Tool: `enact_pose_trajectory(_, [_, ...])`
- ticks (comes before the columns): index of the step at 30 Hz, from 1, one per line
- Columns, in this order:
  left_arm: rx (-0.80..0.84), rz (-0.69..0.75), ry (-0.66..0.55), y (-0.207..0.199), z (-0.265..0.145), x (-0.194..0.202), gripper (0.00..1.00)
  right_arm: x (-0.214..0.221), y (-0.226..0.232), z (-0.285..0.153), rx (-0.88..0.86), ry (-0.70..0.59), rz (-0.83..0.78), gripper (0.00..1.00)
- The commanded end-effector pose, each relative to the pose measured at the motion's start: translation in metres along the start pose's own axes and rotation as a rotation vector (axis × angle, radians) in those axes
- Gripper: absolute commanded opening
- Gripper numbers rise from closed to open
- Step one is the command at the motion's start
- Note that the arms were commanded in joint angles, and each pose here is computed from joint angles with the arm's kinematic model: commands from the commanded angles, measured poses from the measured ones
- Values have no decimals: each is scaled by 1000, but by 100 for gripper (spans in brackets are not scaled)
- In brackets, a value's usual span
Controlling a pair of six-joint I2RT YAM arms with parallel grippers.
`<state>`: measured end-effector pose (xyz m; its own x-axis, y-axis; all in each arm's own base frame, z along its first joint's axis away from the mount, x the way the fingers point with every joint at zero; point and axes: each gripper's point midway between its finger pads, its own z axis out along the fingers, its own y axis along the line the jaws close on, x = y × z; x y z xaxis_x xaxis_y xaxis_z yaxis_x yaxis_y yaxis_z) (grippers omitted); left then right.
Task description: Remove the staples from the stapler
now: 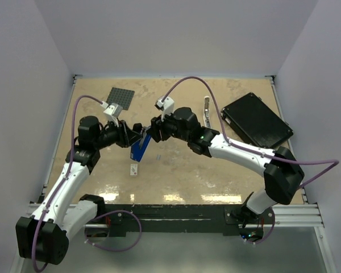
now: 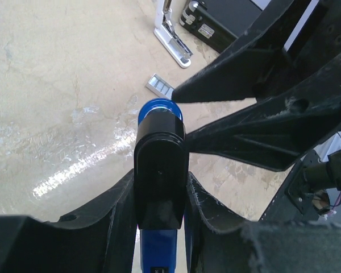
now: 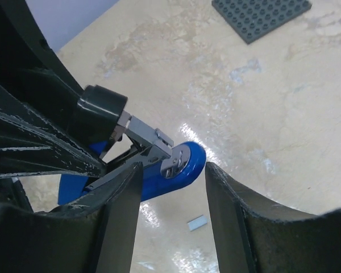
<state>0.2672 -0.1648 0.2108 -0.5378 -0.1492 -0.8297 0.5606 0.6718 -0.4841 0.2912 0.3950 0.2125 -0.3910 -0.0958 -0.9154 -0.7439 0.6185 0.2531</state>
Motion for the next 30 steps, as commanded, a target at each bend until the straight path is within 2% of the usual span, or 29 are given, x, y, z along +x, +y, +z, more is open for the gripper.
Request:
enact_pose_trajectory(1, [75, 89, -36, -22, -6, -21, 0, -61, 19, -25, -71, -170, -214, 53])
enact_pose_trajectory(2, [86, 82, -24, -23, -6, -19, 0, -56, 21, -29, -95, -170, -253, 54])
enact_pose_trajectory(3, [98, 79, -15, -25, -6, -18, 0, -58, 21, -35, -114, -191, -400, 55])
enact_pose_trajectory(4, [102, 70, -3, -25, -5, -16, 0, -76, 30, -52, -137, -277, -483, 57])
enact_pose_trajectory(5, [119, 53, 16, -28, -6, -12, 0, -51, 41, -60, -245, -263, -574, 59])
enact_pose_trajectory(6, [122, 41, 27, -28, -5, -10, 0, -48, 42, -66, -270, -297, -764, 64])
enact_pose_trajectory(9, [126, 18, 45, -30, -6, -7, 0, -27, 44, -82, -332, -321, -1048, 71])
enact_pose_trajectory(12, [149, 8, 43, -37, -9, -10, 0, -23, 39, -88, -319, -318, -1183, 74])
enact_pose_trajectory(18, [208, -15, 58, -50, -12, -13, 0, -6, 32, -72, -350, -241, -1323, 75])
enact_pose_trajectory(25, [224, -14, 72, -54, -14, -14, 0, -1, 27, -55, -334, -190, -1367, 75])
enact_pose_trajectory(30, [230, -20, 79, -54, -12, -15, 0, -5, 30, -46, -299, -200, -1381, 74])
